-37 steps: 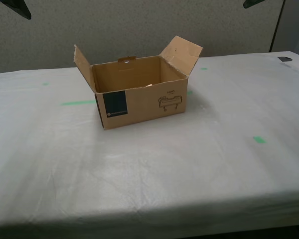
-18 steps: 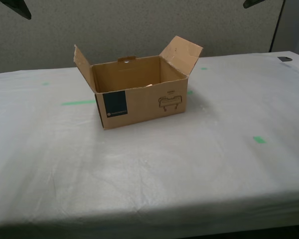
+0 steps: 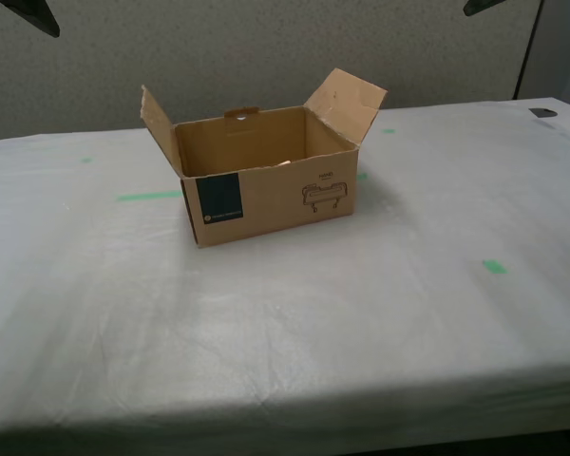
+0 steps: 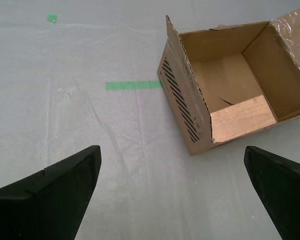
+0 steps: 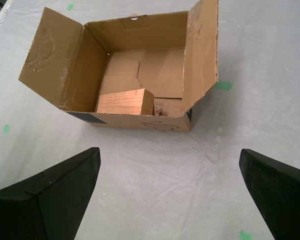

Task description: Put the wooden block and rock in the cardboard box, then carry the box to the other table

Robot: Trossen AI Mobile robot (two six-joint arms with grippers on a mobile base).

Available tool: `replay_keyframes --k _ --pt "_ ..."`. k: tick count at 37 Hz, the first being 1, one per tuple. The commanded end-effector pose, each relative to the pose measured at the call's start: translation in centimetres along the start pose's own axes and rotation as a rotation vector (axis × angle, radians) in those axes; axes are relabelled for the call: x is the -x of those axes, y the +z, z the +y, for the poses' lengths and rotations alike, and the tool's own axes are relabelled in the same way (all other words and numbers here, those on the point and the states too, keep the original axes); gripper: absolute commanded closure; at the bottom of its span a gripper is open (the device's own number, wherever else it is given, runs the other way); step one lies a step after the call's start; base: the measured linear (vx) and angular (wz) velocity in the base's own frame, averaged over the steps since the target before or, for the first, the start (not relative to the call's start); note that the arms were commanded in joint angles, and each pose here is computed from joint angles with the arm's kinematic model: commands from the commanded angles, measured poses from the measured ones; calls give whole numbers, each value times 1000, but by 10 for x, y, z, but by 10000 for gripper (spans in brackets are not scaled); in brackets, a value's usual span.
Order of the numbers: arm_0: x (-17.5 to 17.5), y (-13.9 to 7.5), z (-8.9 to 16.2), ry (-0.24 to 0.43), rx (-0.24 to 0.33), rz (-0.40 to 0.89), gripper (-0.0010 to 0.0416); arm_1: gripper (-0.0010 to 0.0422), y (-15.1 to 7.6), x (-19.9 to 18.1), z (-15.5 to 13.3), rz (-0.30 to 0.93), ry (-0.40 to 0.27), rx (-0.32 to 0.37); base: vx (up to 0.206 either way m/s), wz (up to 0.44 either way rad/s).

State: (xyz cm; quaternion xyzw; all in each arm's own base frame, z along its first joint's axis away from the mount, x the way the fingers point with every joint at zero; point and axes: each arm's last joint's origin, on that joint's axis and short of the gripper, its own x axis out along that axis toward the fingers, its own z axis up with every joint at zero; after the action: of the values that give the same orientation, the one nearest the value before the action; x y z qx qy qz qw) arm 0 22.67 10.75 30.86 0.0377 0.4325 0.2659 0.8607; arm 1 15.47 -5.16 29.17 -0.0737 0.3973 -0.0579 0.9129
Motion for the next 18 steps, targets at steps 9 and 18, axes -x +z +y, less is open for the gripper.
replay_keyframes --k 9,18 --pt "0 0 0 -1 -2 -2 19 21 0 0 0 -1 1 -3 0 0" --pt "0 0 0 -1 -2 -2 19 21 0 0 0 -1 0 -3 0 0"
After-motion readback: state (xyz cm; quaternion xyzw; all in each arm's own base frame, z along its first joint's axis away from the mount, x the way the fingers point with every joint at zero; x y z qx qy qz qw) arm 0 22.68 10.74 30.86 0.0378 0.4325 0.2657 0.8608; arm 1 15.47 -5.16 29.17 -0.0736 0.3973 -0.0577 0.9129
